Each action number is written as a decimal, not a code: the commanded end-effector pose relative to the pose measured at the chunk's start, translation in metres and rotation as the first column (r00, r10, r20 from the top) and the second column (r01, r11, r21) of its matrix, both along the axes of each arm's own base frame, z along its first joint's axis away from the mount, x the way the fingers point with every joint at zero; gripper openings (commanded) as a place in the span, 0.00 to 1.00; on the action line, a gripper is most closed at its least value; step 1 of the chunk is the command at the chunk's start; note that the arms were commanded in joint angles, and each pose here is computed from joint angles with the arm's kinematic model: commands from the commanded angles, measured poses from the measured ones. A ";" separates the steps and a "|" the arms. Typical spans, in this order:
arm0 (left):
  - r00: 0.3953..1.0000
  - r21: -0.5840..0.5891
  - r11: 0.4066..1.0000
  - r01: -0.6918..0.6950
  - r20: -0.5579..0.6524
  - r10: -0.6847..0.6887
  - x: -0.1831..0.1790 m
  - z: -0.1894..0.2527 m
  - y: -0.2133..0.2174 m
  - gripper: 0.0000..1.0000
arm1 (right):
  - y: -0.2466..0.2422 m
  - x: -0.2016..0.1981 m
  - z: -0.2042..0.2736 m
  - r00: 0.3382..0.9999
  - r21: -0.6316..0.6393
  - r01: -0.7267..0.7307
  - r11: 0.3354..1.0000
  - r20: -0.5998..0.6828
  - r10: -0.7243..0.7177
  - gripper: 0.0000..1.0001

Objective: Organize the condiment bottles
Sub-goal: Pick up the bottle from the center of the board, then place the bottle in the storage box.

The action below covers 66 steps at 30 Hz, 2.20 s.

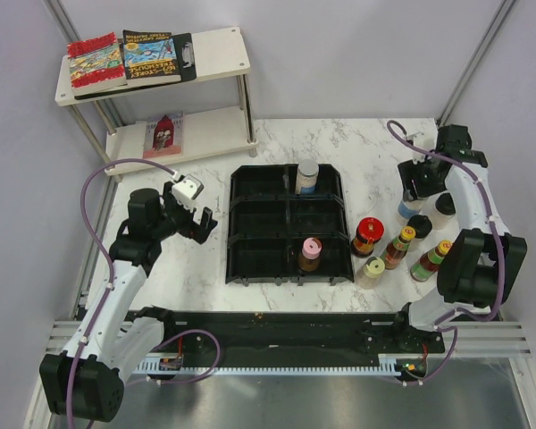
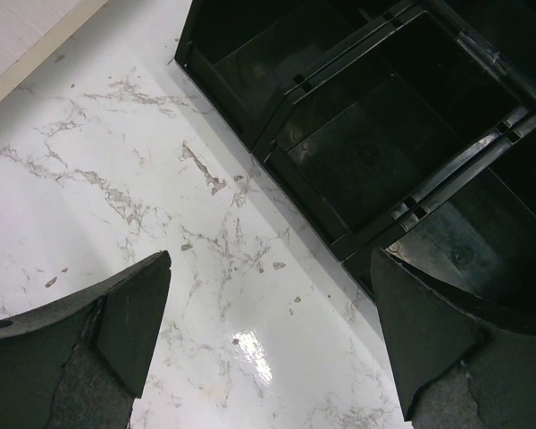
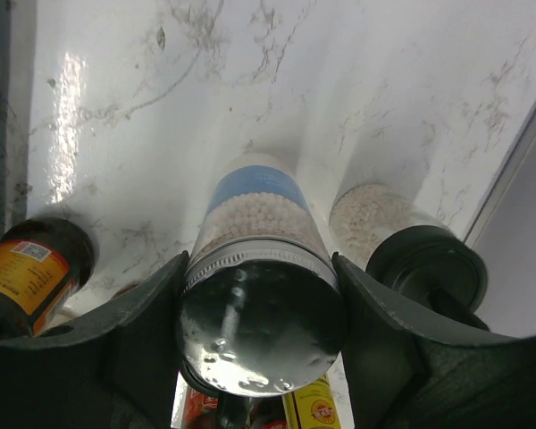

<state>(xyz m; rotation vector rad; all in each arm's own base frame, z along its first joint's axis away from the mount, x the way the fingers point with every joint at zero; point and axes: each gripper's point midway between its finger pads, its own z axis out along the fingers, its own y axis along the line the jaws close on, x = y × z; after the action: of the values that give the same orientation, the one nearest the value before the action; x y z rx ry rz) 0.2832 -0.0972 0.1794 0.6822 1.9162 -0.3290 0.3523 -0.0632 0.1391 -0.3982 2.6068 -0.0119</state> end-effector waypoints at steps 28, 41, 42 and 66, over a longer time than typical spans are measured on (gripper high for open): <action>1.000 -0.031 1.000 -0.005 0.002 0.005 0.000 0.002 -0.001 1.00 | 0.214 0.110 0.088 0.896 0.109 -0.322 0.940 0.355 0.266 0.00; 1.000 -0.028 1.000 -0.007 0.001 0.007 0.002 0.001 0.000 0.99 | 0.237 0.098 0.026 0.911 0.087 -0.363 0.928 0.240 0.335 0.09; 1.000 -0.028 1.000 -0.007 0.001 0.007 0.002 0.001 0.000 0.99 | 0.237 0.096 0.018 0.915 0.083 -0.362 0.929 0.222 0.337 0.14; 0.997 0.000 0.997 -0.073 -0.034 0.073 0.013 -0.006 0.013 1.00 | 0.176 0.019 0.120 0.877 -0.101 -0.373 0.922 0.286 0.386 0.98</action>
<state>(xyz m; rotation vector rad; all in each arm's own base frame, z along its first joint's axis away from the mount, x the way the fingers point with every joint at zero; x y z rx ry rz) 0.2920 -0.0840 0.1586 0.6292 2.0086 -0.2936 0.3971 0.1429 0.2218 -0.8703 2.2221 0.1140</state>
